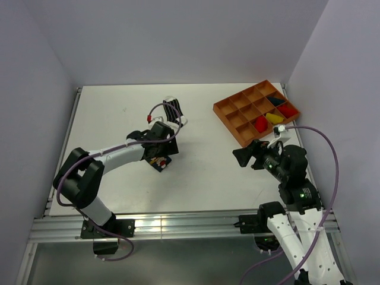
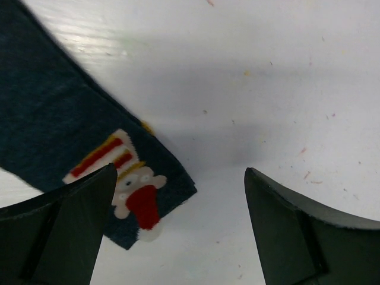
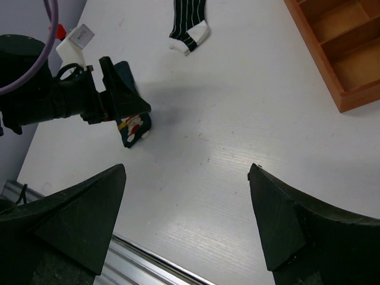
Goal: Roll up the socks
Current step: Move the sock to the center of the board.
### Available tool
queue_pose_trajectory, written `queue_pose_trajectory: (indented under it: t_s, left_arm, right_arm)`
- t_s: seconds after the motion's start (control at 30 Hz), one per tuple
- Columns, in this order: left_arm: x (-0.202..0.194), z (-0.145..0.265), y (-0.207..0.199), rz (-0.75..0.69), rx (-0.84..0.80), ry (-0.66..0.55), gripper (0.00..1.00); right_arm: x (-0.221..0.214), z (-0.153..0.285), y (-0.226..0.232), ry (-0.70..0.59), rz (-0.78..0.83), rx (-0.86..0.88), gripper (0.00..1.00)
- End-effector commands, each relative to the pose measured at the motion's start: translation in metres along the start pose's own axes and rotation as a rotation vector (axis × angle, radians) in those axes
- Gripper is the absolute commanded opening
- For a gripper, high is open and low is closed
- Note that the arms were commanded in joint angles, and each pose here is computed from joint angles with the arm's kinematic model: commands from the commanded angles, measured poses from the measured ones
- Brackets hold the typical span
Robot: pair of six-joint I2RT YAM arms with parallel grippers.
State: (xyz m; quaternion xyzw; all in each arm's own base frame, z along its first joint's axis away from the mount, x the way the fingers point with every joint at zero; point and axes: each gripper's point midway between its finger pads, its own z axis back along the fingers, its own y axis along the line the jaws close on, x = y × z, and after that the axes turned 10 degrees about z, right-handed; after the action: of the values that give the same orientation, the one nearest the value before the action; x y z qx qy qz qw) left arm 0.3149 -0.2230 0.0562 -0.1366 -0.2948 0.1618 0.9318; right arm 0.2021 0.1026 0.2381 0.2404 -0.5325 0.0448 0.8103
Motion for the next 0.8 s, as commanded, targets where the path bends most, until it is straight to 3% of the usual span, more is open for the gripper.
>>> queue_pose_trajectory:
  t_s: [0.0,0.17,0.43,0.57,0.77]
  left_arm:
    - [-0.014,-0.006,-0.023,0.04,-0.1,0.063,0.94]
    - [-0.035,-0.02,-0.044,0.131,-0.161,0.153,0.93]
    - [-0.043,-0.029,-0.092,0.164,-0.236,0.172,0.95]
    - [-0.01,-0.003,-0.1,0.137,-0.244,0.05,0.95]
    - [0.035,0.038,-0.066,0.0,-0.13,-0.202,0.93]
  right_arm:
    - [0.003,-0.007,0.006,-0.011,-0.003,0.043,0.91]
    - [-0.002,-0.012,0.005,0.01,-0.014,0.046,0.91]
    - [-0.013,-0.024,0.001,0.056,-0.042,0.047,0.9]
    - [-0.018,-0.03,0.001,0.075,-0.074,0.052,0.9]
    - [-0.026,-0.047,0.006,0.111,-0.132,0.102,0.88]
